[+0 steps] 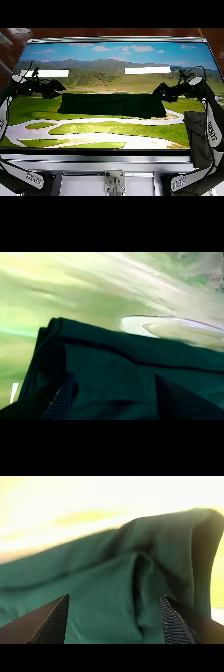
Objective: Fold the shirts.
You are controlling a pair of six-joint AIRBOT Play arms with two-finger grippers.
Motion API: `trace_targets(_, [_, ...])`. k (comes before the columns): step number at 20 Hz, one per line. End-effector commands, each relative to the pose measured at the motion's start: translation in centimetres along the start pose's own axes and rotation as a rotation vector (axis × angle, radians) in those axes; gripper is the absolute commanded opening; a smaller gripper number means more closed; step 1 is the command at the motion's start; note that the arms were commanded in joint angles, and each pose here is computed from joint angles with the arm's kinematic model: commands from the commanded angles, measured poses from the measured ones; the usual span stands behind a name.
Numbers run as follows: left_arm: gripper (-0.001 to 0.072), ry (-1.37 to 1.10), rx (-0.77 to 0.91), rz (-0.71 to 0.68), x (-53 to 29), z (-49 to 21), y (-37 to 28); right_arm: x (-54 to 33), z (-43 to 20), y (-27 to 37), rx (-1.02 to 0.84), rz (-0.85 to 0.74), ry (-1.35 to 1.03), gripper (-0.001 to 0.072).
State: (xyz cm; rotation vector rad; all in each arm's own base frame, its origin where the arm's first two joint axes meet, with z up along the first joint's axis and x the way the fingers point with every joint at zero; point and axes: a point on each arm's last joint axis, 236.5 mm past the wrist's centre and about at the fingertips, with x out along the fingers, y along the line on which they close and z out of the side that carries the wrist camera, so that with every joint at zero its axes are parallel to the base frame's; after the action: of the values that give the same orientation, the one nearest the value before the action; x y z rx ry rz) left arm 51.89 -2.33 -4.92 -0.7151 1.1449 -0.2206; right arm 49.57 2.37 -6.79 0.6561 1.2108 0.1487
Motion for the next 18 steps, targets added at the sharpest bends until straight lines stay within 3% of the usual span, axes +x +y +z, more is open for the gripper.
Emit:
trace_targets(1, [0.0581,0.107,-0.031,-0.031,-2.2,-1.3,0.1,-1.9,-1.9,-2.9,-0.102,-0.106,0.093,0.0671])
trace_targets(3, [0.0575,0.197,-0.064,-0.055,-4.4,-2.9,0.4,-3.5,-3.6,-6.2,-0.095,-0.209,0.177,0.0672])
trace_targets(5, [0.0572,0.289,-0.050,-0.076,-6.2,-5.2,-0.4,-3.4,-5.0,-7.2,-0.056,-0.196,0.242,0.0673])
trace_targets(15, [0.0571,0.311,0.178,-0.111,-8.4,-8.3,-9.1,3.1,-5.1,-3.3,0.136,0.117,0.256,0.0664])
trace_targets(16, [0.0552,0.322,0.196,-0.115,-8.0,-8.8,-9.9,3.2,-5.1,-3.2,0.142,0.122,0.258,0.0514])
trace_targets(17, [0.0406,0.331,0.217,-0.119,-7.5,-9.3,-10.6,3.2,-5.1,-3.1,0.145,0.127,0.257,0.0224])
trace_targets(18, [0.0335,0.329,0.250,-0.124,-6.9,-9.6,-11.4,2.8,-5.4,-2.6,0.143,0.144,0.273,0.0071])
